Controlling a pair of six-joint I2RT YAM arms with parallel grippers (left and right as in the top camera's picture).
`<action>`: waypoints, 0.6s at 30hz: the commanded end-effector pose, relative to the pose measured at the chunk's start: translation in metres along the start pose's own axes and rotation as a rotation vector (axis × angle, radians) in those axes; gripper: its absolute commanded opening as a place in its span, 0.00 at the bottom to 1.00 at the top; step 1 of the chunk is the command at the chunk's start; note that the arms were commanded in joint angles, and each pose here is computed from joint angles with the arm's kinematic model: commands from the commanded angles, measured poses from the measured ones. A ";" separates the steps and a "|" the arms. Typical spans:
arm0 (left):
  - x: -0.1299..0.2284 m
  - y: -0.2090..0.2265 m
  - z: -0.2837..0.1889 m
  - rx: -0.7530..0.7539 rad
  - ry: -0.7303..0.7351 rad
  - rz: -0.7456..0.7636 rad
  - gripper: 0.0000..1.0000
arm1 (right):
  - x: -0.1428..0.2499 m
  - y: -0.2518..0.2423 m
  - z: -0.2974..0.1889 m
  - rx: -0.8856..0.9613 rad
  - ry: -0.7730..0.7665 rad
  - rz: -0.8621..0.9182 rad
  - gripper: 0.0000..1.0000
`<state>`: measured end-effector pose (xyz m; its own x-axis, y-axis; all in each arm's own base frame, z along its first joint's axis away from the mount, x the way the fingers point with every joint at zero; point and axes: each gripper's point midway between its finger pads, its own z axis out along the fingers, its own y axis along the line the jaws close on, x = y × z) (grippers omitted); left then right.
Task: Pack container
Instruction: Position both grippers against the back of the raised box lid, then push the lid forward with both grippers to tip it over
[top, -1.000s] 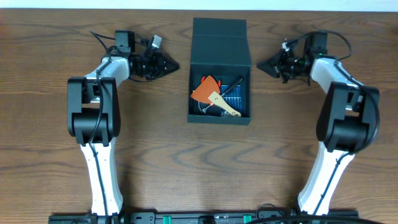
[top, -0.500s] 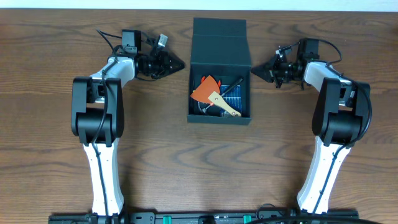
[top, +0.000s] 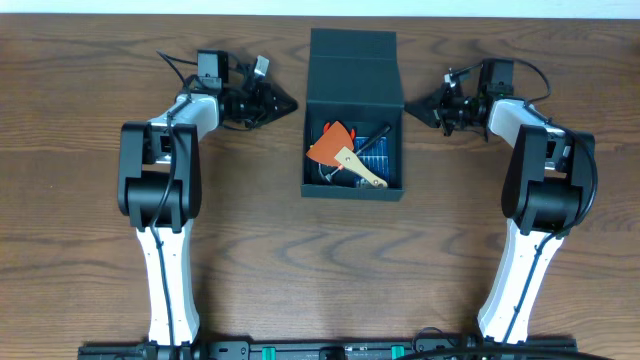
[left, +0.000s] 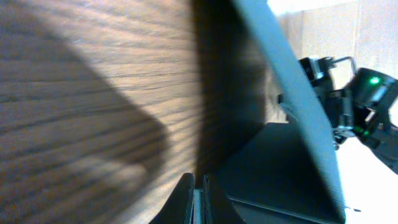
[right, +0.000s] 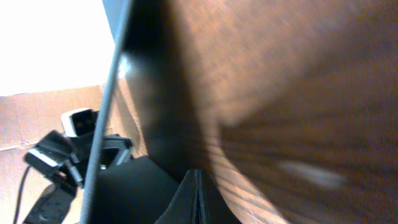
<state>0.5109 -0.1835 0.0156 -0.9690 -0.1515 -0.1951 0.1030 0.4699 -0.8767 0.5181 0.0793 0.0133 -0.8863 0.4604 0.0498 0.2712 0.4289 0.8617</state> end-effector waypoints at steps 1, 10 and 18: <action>0.010 0.007 0.012 0.014 0.031 -0.027 0.06 | 0.003 0.012 0.003 -0.047 0.017 -0.007 0.01; 0.000 0.001 0.016 0.035 -0.001 -0.028 0.06 | -0.001 0.013 0.013 -0.090 0.021 0.015 0.01; 0.000 0.000 0.016 0.040 0.000 -0.031 0.05 | 0.017 0.004 0.049 -0.185 0.127 0.052 0.01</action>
<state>0.5167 -0.1966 0.0161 -0.9674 -0.1657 -0.1916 0.1015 0.4393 -0.8926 0.5356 0.1064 0.0124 -0.9096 0.4138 0.0371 0.1750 0.3006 0.9376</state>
